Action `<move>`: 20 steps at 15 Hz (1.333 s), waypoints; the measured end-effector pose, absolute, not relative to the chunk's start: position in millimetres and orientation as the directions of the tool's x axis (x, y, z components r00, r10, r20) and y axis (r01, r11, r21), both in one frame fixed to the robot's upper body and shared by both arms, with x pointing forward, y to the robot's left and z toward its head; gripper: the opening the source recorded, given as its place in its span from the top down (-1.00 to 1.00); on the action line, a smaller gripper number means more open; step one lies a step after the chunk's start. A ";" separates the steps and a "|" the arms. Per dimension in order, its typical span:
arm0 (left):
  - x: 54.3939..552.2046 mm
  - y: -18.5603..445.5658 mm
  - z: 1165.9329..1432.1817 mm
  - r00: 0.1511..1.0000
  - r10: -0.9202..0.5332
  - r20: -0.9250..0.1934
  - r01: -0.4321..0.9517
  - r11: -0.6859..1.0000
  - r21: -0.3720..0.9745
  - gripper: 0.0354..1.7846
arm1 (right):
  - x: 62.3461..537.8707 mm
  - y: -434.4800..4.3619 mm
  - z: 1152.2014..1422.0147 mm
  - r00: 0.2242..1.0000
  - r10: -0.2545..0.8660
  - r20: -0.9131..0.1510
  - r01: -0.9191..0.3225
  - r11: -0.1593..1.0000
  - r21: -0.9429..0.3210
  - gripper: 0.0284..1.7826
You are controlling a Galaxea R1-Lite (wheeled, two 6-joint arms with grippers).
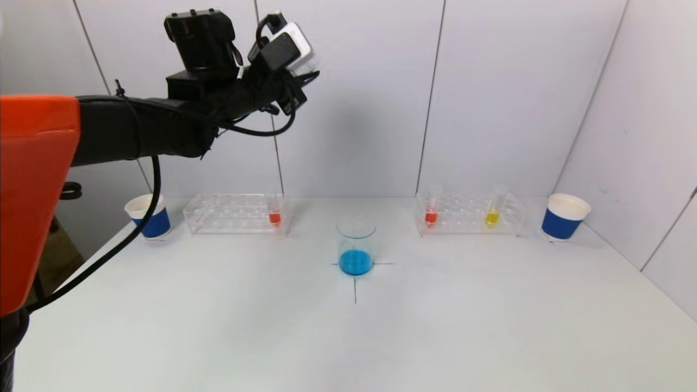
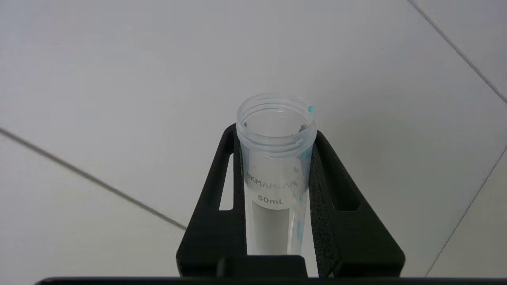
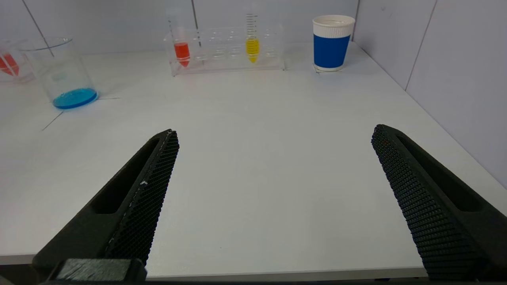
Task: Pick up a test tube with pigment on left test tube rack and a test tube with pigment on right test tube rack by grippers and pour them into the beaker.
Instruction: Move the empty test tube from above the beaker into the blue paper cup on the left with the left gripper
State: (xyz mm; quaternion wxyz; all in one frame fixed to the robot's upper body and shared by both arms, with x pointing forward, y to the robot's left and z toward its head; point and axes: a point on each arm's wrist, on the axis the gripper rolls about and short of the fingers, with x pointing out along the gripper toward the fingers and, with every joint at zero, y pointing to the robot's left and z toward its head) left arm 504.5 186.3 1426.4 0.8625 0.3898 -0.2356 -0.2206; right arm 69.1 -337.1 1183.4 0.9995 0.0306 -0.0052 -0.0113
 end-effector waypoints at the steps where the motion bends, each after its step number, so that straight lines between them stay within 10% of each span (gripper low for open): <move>1: 501.7 190.0 1437.3 0.822 -0.510 0.253 0.182 0.657 0.731 0.50 | 69.1 -337.1 1183.4 1.000 -0.023 0.010 0.022 0.998 0.061 -0.99; 20: 388.0 349.6 1508.0 0.971 0.237 -0.018 -0.230 0.957 0.175 0.50 | 69.1 -337.1 1183.4 1.000 -0.023 0.010 0.023 0.998 0.061 -0.99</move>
